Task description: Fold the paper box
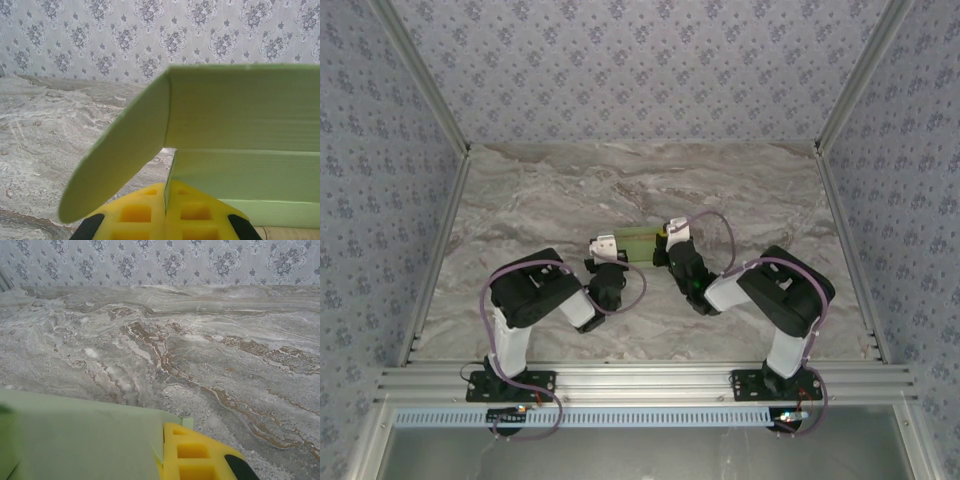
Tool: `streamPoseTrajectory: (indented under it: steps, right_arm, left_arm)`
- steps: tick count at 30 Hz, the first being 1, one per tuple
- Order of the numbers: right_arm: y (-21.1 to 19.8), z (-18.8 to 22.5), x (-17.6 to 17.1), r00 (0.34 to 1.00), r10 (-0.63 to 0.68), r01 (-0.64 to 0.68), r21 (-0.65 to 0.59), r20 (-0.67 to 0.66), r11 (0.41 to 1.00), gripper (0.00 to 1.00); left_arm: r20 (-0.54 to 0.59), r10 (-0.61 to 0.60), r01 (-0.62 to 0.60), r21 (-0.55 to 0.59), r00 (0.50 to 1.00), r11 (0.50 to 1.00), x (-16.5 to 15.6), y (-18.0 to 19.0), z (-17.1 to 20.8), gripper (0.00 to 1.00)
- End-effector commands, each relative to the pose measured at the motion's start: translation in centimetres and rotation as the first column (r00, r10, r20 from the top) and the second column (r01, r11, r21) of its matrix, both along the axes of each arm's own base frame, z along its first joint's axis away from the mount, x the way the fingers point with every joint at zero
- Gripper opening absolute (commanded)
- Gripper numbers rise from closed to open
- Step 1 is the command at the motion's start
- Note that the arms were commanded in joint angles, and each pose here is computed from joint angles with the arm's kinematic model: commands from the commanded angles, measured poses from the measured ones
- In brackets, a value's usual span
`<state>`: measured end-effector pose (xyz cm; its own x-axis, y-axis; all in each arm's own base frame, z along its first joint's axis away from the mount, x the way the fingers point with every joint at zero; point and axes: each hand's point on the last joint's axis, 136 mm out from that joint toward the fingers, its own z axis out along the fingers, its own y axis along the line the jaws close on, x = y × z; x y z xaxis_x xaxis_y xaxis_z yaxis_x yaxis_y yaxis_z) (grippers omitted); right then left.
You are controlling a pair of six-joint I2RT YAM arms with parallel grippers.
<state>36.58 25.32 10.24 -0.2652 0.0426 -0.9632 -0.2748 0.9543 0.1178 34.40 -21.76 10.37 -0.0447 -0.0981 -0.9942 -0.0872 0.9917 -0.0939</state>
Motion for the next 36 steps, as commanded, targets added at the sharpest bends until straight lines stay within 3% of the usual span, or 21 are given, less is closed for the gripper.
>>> streamPoseTrajectory:
  steps: [1, 13, 36]
  right_arm:
    - [-1.6, -2.5, -0.5, 0.997, -0.062, 0.060, -0.059, -0.042, 0.996, 0.05]
    - [-2.4, -1.8, -0.2, 0.965, -0.188, 0.192, 0.001, -0.180, 0.981, 0.05]
    - [-3.4, -3.3, -0.8, 0.897, -0.276, 0.314, 0.058, -0.345, 0.948, 0.05]
  left_arm:
    - [-0.044, 0.083, -0.079, 0.099, 0.996, 0.992, -0.5, 2.3, -2.2, 0.00]
    - [-0.046, 0.073, -0.067, 0.108, 0.996, 0.992, -0.5, 1.8, -1.5, 0.00]
    - [-0.058, 0.080, -0.074, 0.102, 0.995, 0.992, -0.5, 1.7, -1.2, 0.00]
